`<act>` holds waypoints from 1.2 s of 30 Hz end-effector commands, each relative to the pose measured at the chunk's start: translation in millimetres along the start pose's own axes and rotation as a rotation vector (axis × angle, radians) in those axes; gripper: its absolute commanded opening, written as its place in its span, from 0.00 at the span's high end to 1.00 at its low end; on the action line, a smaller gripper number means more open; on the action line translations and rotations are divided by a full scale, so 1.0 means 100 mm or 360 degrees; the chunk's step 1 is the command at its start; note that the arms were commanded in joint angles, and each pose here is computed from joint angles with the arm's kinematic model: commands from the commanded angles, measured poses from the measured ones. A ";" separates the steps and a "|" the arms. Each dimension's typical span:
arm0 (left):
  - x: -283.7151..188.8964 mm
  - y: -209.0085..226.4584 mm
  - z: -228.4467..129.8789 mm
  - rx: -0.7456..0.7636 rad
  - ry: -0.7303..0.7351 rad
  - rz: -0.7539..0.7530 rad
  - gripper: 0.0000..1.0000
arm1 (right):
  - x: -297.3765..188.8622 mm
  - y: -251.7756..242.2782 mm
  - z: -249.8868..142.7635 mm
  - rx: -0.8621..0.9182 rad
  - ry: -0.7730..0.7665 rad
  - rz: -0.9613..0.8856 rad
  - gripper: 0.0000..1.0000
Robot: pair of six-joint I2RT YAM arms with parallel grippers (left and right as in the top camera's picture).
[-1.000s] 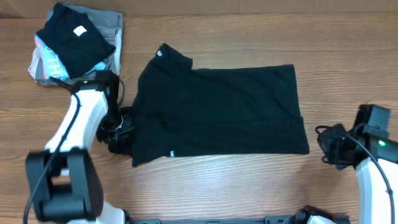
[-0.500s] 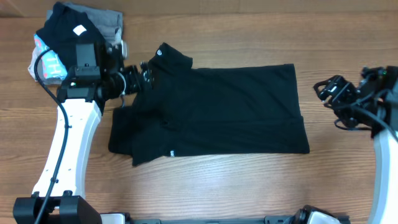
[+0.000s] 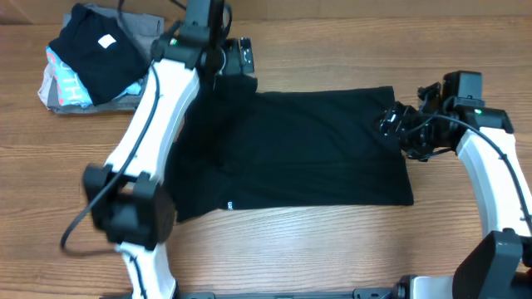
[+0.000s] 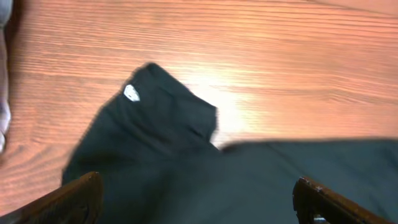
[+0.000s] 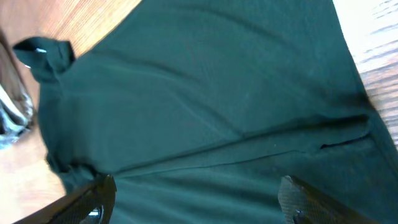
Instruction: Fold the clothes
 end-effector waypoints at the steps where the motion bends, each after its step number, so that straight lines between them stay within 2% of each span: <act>1: 0.39 0.31 0.13 -0.0074 0.0032 0.0182 0.00 | -0.04 -0.03 0.07 -0.0003 -0.0069 -0.0073 0.11; 11: 1.15 0.54 -0.01 -0.0121 0.0085 0.0330 0.00 | -0.04 -0.07 -0.02 0.0021 -0.0009 -0.0104 0.11; 21: 1.51 0.57 -0.09 -0.0120 0.0080 0.0328 0.00 | -0.04 -0.11 0.01 0.0012 -0.0037 -0.0150 0.12; 23: 1.51 0.56 -0.05 -0.0122 0.0051 0.0314 0.14 | -0.04 -0.11 0.01 0.0012 -0.0037 -0.0149 0.12; 24: 1.52 0.56 -0.03 -0.0123 0.0039 0.0309 0.16 | -0.04 -0.11 0.01 0.0012 -0.0037 -0.0149 0.12; 27: 1.52 0.55 -0.01 -0.0124 0.0022 0.0305 0.12 | -0.04 -0.11 0.01 0.0012 -0.0036 -0.0150 0.12; 32: 1.59 0.57 -0.05 -0.0122 0.0035 0.0312 0.16 | -0.04 -0.11 0.01 0.0017 -0.0037 -0.0149 0.12; 34: 1.65 0.58 -0.08 -0.0110 0.0041 0.0313 0.11 | -0.04 -0.11 0.01 0.0017 -0.0037 -0.0149 0.12; 36: 1.70 0.59 -0.10 -0.0104 0.0044 0.0320 0.10 | -0.04 -0.11 0.01 0.0017 -0.0036 -0.0150 0.12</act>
Point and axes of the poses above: each gripper's point midway between its finger pads, its own x axis out along the fingers, its own y axis along the line the jaws close on, z = x × y, the point moved 3 cm from there along -x, back along the fingers, and after that the axes turned 4 degrees about x, right-handed, at the moved point
